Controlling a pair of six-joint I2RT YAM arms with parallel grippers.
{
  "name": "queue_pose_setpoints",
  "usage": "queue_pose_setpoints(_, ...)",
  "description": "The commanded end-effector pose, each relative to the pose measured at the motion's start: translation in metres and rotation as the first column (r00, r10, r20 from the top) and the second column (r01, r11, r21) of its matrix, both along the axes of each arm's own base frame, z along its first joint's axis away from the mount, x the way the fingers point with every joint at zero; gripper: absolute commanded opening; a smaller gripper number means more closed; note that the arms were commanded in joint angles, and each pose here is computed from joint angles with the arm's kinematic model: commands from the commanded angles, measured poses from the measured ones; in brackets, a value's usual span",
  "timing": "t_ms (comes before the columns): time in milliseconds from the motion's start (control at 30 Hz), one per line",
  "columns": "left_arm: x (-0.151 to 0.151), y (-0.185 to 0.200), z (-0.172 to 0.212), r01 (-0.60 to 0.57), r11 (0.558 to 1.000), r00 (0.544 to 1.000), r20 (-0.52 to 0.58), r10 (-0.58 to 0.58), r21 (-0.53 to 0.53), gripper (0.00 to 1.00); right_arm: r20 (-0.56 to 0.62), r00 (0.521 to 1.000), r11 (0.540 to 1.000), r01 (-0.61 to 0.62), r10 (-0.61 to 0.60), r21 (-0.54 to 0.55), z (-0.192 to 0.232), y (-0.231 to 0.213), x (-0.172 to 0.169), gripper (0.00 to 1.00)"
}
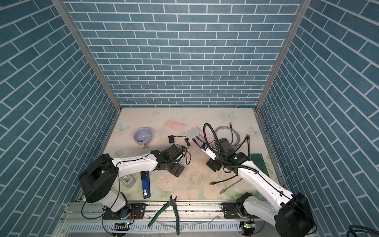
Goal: Insert the plug into the switch port
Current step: 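Grasp the black ethernet cable's plug with the right gripper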
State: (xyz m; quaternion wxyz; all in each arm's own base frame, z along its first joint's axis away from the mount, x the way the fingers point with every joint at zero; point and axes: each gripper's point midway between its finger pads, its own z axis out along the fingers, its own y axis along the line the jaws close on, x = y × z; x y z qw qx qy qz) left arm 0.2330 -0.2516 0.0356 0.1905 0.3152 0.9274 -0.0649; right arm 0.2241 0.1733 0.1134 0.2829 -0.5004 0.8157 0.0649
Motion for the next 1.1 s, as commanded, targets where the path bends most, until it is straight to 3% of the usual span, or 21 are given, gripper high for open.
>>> queue_pose_setpoints(0,0.007,-0.014,0.029,0.050,0.994,0.995,0.089,-0.041,-0.102,1.00,-0.064,0.986,0.978,-0.158,0.151,-0.134,-0.014,-0.013,-0.019,0.82)
queue_pose_setpoints(200,0.011,-0.026,0.064,0.081,0.963,0.980,0.199,-0.030,-0.255,1.00,-0.184,0.943,0.912,-0.318,0.277,-0.258,-0.033,-0.037,-0.048,0.83)
queue_pose_setpoints(333,0.016,-0.018,0.081,0.044,0.932,0.953,0.295,0.069,-0.360,1.00,-0.224,0.918,0.859,-0.388,0.327,-0.335,-0.043,-0.056,-0.060,0.83)
queue_pose_setpoints(433,0.018,-0.005,0.095,0.022,0.904,0.917,0.368,0.151,-0.427,0.99,-0.246,0.900,0.842,-0.426,0.359,-0.332,-0.050,-0.060,-0.070,0.82)
queue_pose_setpoints(600,0.018,0.013,0.112,0.010,0.875,0.869,0.437,0.231,-0.484,1.00,-0.291,0.884,0.842,-0.448,0.366,-0.301,-0.066,-0.062,-0.085,0.77)
queue_pose_setpoints(867,0.016,0.008,0.100,-0.008,0.871,0.897,0.381,0.223,-0.492,1.00,-0.324,0.871,0.843,-0.461,0.369,-0.278,-0.084,-0.055,-0.082,0.69)
queue_pose_setpoints(1067,0.022,0.009,0.091,-0.020,0.882,0.887,0.398,0.233,-0.471,1.00,-0.334,0.864,0.848,-0.467,0.378,-0.249,-0.093,-0.046,-0.079,0.60)
